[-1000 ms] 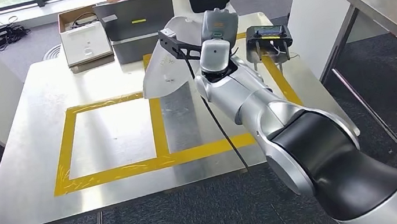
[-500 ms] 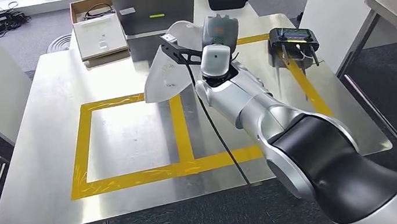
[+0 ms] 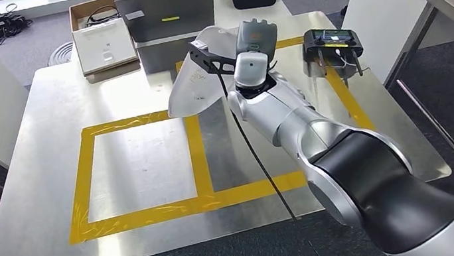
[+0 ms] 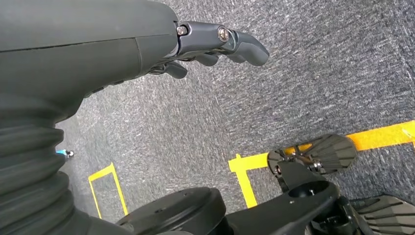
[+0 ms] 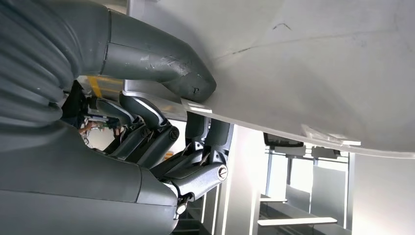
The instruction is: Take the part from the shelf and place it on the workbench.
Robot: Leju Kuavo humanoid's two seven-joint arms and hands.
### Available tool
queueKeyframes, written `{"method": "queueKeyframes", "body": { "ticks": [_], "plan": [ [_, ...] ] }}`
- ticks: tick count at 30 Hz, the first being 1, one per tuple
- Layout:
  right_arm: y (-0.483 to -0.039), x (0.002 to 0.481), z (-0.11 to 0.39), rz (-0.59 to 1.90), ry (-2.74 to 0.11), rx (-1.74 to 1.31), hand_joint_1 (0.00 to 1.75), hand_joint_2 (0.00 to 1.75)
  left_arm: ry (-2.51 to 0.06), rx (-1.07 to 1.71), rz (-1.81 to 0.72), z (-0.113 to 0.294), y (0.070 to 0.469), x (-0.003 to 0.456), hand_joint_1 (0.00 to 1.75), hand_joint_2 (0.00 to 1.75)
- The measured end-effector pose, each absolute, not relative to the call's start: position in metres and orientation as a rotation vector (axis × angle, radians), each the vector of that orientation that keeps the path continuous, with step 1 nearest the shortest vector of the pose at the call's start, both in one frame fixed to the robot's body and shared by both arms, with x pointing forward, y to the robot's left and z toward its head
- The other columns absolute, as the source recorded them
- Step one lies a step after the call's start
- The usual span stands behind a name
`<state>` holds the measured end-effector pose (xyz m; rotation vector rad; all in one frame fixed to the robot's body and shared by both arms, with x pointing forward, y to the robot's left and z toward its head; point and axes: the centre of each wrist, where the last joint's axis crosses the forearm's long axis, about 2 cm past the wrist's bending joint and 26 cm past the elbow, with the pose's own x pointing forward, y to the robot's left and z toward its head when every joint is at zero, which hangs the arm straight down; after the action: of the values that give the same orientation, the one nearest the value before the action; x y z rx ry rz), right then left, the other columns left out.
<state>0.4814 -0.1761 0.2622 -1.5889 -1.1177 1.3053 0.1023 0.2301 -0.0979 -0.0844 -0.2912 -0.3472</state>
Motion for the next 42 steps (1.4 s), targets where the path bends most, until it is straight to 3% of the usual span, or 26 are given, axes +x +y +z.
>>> {"method": "queueKeyframes", "body": {
  "ticks": [25, 42],
  "plan": [
    [-0.256, 0.478, 0.219, 1.265, -0.890, -1.573, 1.75, 1.75, -0.312, -0.098, -0.321, -0.102, 0.232, 0.086, 0.00, 1.75],
    [-0.273, 0.475, 0.210, 1.261, -0.847, -1.577, 1.75, 1.75, -0.359, -0.106, -0.339, -0.102, 0.232, 0.084, 0.00, 1.75]
  ]
}}
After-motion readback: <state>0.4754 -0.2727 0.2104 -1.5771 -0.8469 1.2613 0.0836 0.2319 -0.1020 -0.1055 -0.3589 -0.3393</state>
